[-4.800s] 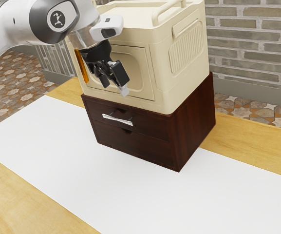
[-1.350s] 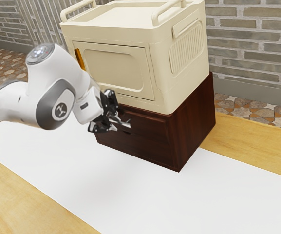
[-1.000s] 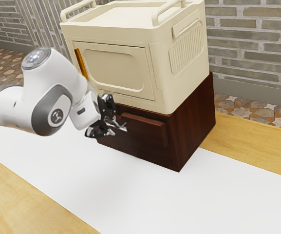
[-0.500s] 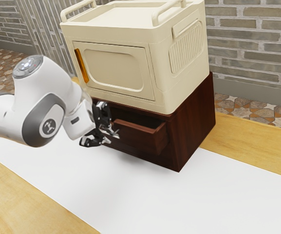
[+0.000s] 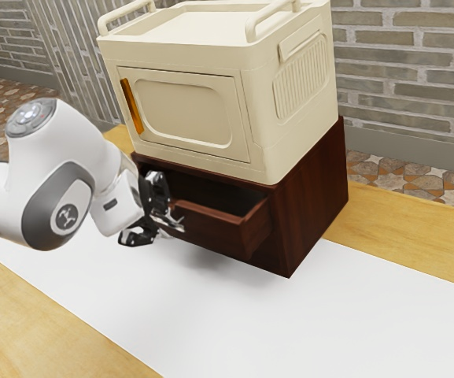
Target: Pull the drawer handle with one arm to open the drawer
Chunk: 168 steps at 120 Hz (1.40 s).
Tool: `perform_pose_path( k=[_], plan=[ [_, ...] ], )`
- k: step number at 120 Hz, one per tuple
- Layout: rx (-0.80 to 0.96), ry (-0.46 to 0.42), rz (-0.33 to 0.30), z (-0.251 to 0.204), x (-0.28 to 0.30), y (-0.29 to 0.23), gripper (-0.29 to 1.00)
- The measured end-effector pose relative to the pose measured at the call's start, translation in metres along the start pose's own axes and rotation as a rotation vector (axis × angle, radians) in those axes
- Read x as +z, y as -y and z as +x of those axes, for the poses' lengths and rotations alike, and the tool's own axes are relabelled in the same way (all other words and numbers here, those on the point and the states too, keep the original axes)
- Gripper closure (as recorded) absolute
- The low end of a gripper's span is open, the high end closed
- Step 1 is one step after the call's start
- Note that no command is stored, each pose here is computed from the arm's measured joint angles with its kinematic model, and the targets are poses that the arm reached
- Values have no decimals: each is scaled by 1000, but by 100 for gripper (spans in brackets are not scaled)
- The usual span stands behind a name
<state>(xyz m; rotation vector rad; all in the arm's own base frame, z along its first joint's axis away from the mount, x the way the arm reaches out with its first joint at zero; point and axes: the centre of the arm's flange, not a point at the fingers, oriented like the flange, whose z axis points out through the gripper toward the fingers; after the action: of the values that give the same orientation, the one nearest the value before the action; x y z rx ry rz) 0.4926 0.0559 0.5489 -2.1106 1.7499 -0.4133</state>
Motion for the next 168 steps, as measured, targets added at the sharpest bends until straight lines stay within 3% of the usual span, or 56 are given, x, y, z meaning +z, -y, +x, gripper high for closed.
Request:
perform_pose_path(
  k=[81,168],
  plan=[
    [-34,22,10,-10,-22,-40,62],
    [-55,29,-33,-9,-44,-76,61]
  ],
)
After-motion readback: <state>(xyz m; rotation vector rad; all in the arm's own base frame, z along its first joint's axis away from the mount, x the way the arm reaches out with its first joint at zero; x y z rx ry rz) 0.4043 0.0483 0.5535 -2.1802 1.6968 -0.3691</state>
